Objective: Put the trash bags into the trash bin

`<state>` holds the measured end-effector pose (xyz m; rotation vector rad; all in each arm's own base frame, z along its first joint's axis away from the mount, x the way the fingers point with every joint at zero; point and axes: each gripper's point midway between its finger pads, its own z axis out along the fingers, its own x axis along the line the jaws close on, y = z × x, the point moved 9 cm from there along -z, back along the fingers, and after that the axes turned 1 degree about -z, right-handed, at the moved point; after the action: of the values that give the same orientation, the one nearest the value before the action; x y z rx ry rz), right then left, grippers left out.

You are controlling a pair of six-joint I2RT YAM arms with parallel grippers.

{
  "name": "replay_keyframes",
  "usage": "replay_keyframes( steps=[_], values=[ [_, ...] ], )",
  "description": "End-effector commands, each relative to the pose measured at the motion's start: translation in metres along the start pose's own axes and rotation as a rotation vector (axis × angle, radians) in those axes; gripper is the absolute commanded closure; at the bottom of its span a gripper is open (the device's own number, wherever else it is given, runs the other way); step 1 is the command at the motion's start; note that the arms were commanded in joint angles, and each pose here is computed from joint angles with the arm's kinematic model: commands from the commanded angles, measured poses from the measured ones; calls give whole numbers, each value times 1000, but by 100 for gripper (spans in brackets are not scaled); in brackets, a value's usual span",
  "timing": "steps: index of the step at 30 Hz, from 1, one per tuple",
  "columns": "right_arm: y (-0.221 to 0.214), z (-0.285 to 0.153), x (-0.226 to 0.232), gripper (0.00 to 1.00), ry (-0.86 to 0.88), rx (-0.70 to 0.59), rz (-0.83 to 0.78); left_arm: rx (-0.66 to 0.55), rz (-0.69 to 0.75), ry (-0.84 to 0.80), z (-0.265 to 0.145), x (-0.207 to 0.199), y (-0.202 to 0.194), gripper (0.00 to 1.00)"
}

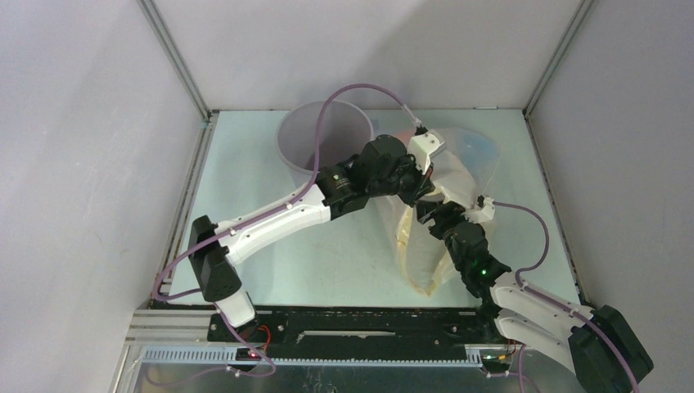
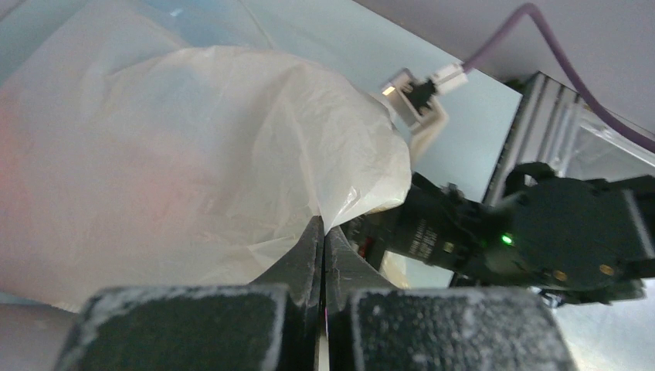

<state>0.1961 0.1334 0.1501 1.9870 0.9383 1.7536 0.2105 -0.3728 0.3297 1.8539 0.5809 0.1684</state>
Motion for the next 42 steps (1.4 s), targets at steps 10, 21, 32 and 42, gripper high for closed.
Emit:
replay_keyframes(
  steps=[10,21,32,42],
  values=[
    [22,16,27,12,36,-93,189,-99,-18,-187,-40,-52,43,100],
    [27,40,14,59,-9,-96,183,-62,-35,-117,-43,-44,26,100],
    [37,-16,6,99,-38,-88,78,39,-130,241,-19,14,-13,100],
    [51,-62,0,100,41,-103,74,51,-151,404,-15,49,-30,100]
  ],
)
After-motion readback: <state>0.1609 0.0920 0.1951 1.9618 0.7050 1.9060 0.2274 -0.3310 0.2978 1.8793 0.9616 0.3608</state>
